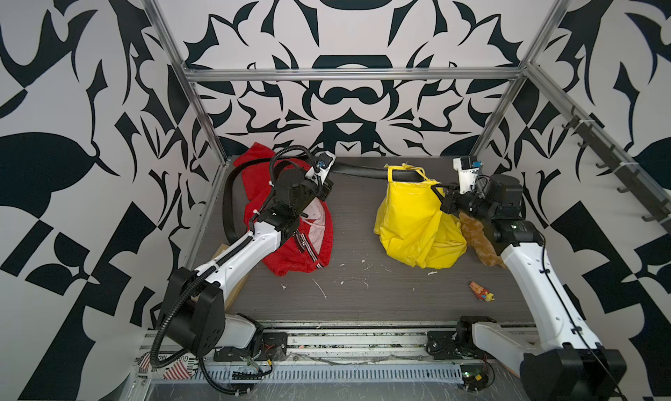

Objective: Remove the belt from the trousers

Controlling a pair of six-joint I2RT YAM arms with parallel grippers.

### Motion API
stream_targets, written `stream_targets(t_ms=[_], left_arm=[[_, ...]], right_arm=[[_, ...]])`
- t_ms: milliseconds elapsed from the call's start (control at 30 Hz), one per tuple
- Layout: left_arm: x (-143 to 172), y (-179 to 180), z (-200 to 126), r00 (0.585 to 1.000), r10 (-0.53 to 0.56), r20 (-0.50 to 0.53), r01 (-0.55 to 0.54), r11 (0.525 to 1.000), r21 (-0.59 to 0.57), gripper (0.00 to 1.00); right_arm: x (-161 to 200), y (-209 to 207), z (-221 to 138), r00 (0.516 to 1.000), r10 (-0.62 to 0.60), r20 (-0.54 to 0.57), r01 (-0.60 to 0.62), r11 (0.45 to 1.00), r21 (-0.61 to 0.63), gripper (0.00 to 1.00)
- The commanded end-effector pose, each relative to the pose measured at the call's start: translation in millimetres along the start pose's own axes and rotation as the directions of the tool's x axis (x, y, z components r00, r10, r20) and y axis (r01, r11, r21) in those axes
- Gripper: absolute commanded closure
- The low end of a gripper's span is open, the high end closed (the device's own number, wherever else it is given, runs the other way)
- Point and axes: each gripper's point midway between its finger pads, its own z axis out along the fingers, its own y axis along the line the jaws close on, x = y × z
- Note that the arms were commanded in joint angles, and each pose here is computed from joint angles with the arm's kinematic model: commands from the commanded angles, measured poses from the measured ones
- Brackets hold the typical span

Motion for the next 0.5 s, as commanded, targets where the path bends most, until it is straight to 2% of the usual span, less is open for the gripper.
stream_targets(t_ms=[0,67,167,200,233,267,300,367,400,467], left_arm=[[-12,84,-27,0.995,-0.076,0.057,0.089,0.956,-0.279,1.00],[-22,79,-27,0.993,-0.078,0.092,0.099,0.965,-0.244,1.00],[-41,73,-30,0.984,-0.070,0.165,0.102,0.975,-0.198,1.00],[-48,71,-32,0.979,-0.069,0.190,0.103,0.979,-0.178,1.00],[-53,67,-34,0.975,-0.070,0.209,0.104,0.983,-0.154,1.00],[-55,63,-35,0.973,-0.072,0.219,0.102,0.986,-0.132,1.00],[-54,57,-36,0.972,-0.075,0.225,0.100,0.990,-0.102,1.00],[-40,46,-36,0.974,-0.085,0.211,0.100,0.993,-0.059,1.00],[-42,41,-44,0.971,-0.085,0.224,0.097,0.994,-0.044,1.00],[-24,32,-50,0.976,-0.100,0.195,0.106,0.994,-0.021,1.00]], right_arm=[[-3,-25,-12,0.994,0.077,0.083,-0.085,0.991,0.106,1.00],[11,21,-3,0.999,0.020,0.049,-0.016,0.997,-0.080,0.97],[52,97,5,0.985,-0.170,-0.013,0.159,0.946,-0.282,0.89],[66,118,5,0.978,-0.207,-0.026,0.185,0.919,-0.349,0.80],[80,134,6,0.974,-0.222,-0.043,0.186,0.894,-0.408,0.46],[92,145,8,0.972,-0.224,-0.068,0.170,0.874,-0.455,0.34],[104,151,10,0.971,-0.217,-0.096,0.145,0.862,-0.485,0.27],[116,149,15,0.974,-0.189,-0.126,0.105,0.866,-0.489,0.23],[119,143,17,0.975,-0.182,-0.124,0.105,0.878,-0.468,0.19],[115,134,21,0.980,-0.176,-0.090,0.125,0.903,-0.411,0.15]])
